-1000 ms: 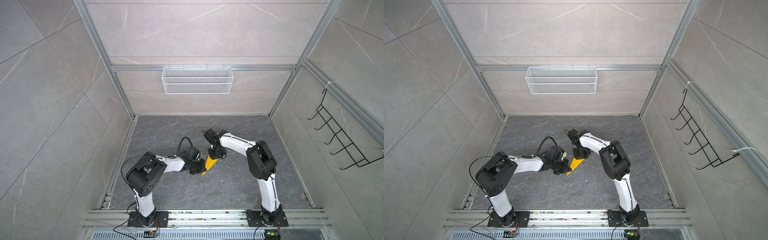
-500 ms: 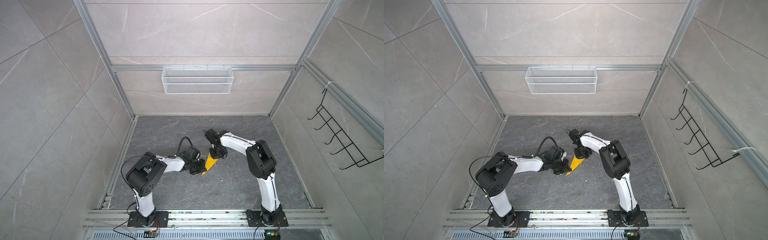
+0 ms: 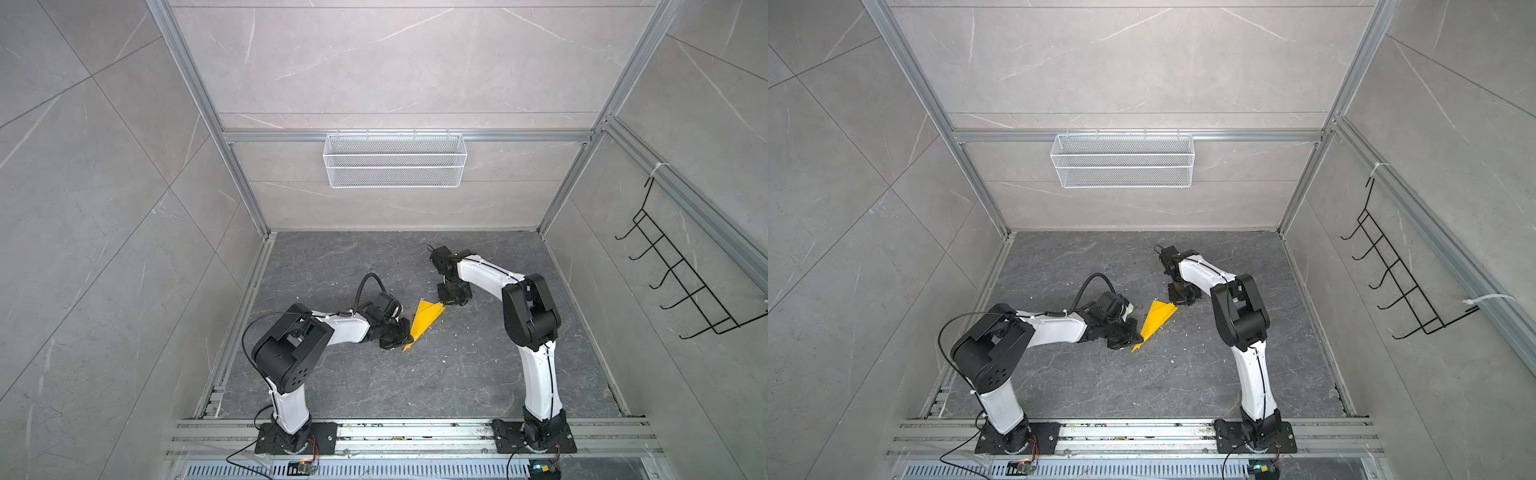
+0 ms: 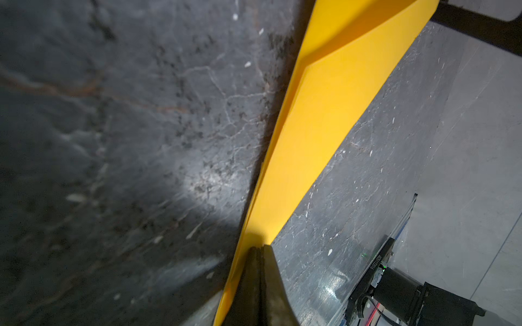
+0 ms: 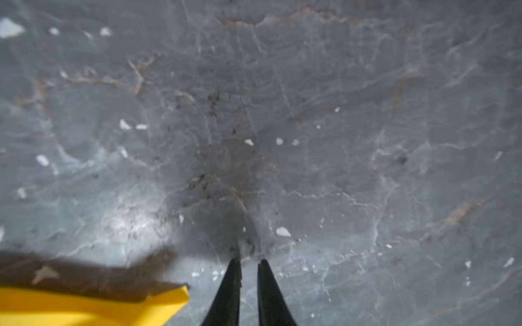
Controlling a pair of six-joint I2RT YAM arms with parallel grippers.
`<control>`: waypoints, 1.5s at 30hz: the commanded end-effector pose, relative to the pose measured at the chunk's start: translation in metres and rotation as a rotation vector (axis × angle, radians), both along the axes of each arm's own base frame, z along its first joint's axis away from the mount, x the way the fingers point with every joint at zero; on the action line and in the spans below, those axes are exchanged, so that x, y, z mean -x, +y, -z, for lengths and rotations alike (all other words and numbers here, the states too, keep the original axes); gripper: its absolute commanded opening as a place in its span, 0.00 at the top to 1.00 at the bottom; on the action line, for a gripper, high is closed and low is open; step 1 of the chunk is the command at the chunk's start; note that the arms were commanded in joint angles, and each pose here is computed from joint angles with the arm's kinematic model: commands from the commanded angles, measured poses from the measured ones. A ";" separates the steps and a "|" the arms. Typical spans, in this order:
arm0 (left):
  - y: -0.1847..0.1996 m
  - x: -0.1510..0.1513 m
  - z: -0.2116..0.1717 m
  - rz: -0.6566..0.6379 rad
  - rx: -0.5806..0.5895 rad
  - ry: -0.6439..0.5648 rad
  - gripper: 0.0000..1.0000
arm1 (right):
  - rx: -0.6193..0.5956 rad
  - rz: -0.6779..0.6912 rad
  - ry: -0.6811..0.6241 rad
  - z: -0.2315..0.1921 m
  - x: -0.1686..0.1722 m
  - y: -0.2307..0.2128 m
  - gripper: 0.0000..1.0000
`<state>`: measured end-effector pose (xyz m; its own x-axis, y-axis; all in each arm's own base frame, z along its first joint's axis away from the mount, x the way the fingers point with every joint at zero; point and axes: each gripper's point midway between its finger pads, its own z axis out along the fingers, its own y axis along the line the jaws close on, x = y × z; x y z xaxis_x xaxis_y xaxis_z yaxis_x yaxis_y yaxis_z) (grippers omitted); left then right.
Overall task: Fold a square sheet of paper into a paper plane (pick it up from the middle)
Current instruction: 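Lower the right gripper back onto the yellow flap near the left gripper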
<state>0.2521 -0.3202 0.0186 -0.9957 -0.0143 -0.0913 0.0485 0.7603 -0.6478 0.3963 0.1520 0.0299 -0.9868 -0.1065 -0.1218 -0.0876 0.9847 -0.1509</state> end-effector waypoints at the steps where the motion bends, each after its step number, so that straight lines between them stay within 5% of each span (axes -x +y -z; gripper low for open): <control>1: 0.030 0.020 0.037 -0.011 -0.170 0.085 1.00 | -0.135 -0.090 -0.032 -0.042 0.022 0.029 0.82; 12: 0.031 0.019 0.038 -0.016 -0.176 0.083 1.00 | -0.469 -0.293 0.127 -0.030 0.092 0.127 0.91; 25: 0.031 0.019 0.039 -0.020 -0.177 0.086 1.00 | -0.410 -0.295 0.237 0.015 0.103 0.125 0.97; 41: 0.034 0.022 0.040 -0.019 -0.182 0.088 1.00 | -0.075 -0.114 0.087 0.024 0.059 0.045 0.96; 45: 0.033 0.021 0.039 -0.014 -0.183 0.085 1.00 | -0.174 -0.172 0.054 0.002 0.056 0.063 0.95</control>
